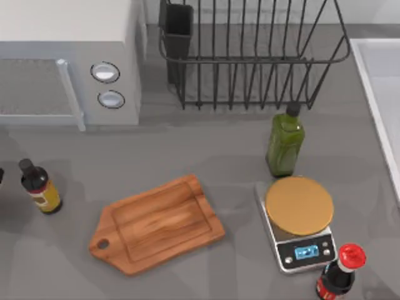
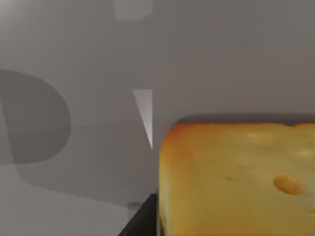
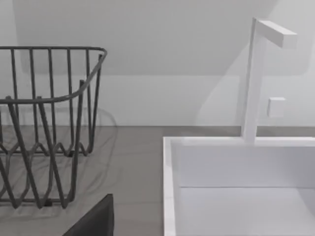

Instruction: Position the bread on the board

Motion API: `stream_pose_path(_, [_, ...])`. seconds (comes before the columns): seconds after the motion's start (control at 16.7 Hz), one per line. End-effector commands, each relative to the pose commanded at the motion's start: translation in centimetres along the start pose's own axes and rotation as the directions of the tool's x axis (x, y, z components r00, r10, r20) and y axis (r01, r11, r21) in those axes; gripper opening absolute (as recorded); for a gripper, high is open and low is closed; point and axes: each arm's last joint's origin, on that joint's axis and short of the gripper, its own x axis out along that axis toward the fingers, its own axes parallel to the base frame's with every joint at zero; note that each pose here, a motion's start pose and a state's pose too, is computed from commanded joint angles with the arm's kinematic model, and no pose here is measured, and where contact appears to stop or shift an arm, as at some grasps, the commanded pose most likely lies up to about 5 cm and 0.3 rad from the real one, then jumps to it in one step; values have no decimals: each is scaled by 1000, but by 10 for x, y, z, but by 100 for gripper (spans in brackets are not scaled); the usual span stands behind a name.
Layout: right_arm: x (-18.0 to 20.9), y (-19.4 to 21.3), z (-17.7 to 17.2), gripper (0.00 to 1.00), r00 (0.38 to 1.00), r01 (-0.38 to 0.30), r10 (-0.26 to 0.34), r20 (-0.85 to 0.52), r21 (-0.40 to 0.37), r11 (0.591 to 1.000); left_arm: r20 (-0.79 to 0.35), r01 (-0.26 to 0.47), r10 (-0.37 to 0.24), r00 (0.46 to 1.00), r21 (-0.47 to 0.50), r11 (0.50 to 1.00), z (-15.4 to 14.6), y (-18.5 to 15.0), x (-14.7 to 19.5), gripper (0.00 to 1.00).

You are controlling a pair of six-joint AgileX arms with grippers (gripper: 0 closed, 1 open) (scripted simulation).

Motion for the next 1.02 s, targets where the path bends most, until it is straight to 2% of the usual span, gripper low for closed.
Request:
stream_pose_path(0.42, [0,0,0,100,1000,0,0,0,0,1000,0,0,0,1000,0,1000,0,0,0,2])
stream_pose_path(1.02, [0,0,0,100,1000,0,0,0,0,1000,3,-1,1,1000,-1,1000,-1,1,-2,0])
